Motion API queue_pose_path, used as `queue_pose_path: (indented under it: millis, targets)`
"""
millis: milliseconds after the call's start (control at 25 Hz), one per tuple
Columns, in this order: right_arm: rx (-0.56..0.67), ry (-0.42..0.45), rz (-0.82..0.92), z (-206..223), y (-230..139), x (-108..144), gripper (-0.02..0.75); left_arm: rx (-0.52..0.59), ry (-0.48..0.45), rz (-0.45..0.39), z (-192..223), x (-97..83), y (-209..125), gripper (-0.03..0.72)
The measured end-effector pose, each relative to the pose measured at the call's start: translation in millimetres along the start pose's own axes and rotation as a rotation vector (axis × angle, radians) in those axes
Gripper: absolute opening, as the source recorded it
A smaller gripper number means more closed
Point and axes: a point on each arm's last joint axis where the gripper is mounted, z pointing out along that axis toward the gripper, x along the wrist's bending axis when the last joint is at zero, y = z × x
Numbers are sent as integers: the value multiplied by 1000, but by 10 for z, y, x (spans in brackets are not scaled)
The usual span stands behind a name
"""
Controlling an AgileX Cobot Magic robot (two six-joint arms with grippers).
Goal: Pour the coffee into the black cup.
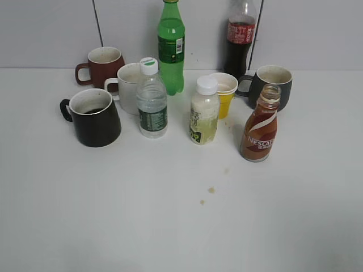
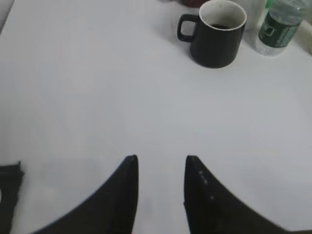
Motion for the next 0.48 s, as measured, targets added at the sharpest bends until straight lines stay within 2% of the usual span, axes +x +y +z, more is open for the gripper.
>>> queue_pose_path:
  millis: [120,200,320,480]
  targets:
    - [-2,-88,40,2,1,6,585,-62,6,-12,-88,1,-49,252]
    - [-2,-116,53,2,1,8,585,-114,12,-17,-159,2,-95,252]
    - [-3,-129,59,2,1,9,585,-181,15,-20,-248,2,-160,252]
    - [-3,-129,59,2,1,9,585,-192,15,-20,-261,2,-170,251]
